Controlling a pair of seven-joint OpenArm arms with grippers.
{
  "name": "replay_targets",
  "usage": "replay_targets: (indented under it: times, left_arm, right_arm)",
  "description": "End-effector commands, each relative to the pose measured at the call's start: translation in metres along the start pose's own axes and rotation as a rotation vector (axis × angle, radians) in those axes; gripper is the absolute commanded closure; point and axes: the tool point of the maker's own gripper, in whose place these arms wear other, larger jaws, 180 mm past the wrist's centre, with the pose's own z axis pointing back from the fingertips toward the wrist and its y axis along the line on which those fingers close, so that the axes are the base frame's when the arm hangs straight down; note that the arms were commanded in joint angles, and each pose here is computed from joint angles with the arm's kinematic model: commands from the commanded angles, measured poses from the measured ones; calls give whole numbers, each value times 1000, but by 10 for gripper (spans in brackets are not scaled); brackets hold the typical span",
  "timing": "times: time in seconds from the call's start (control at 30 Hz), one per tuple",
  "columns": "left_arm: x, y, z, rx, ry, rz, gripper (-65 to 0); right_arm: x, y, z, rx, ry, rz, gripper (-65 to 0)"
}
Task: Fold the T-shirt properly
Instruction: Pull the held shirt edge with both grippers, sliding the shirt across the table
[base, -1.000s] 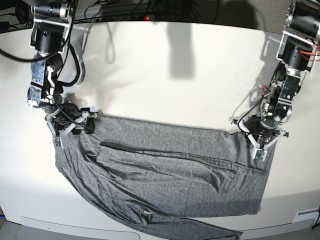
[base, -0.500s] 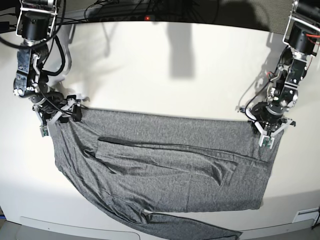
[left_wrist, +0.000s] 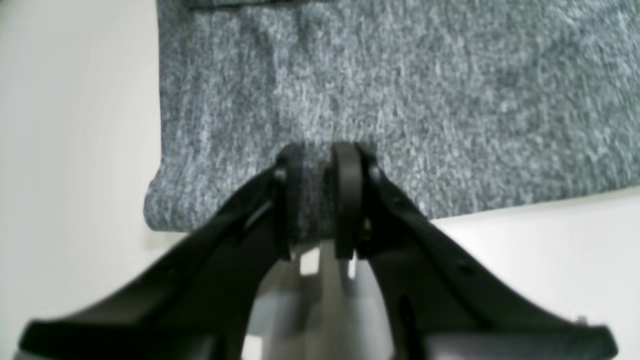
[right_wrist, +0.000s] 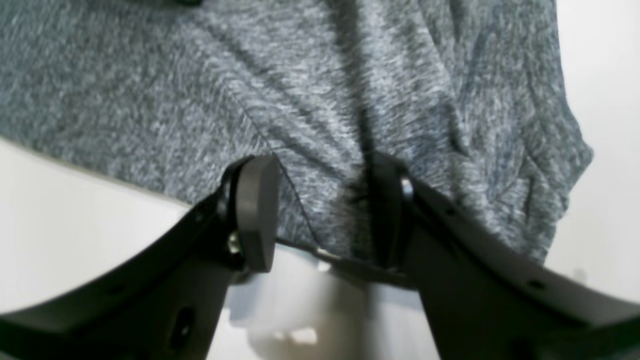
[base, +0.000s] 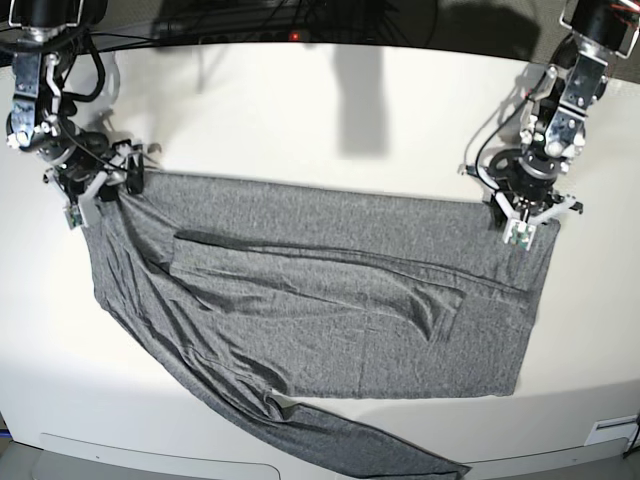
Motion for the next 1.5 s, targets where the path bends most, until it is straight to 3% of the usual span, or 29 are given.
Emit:
replay_targets:
  times: [0.0, 0.3, 0.57, 0.7, 0.9, 1.23, 1.47]
  left_arm:
    - [-115, -40, 28, -132, 436, 2, -124]
    - [-169, -69, 71, -153, 513, -41, -124]
    - [-138, -86, 89, -161, 431, -105, -124]
    - [-129, -86, 95, -148, 461, -102, -124]
    - [-152, -96, 112, -173, 516, -96, -124]
    - [-186, -71, 146, -94, 569, 47, -124]
    - [-173, -97, 174, -197, 534, 102, -124]
  right_arm:
    - [-23, -7, 6, -25, 102, 25, -299]
    - [-69, 4, 24, -12, 174, 21, -299]
    - [-69, 15, 32, 16, 153, 16, -299]
    - [-67, 20, 35, 24, 154, 26, -299]
    - [-71, 26, 49, 27, 141, 52, -299]
    - [-68, -3, 82, -58, 98, 4, -299]
    - [-71, -3, 84, -54, 110, 6, -299]
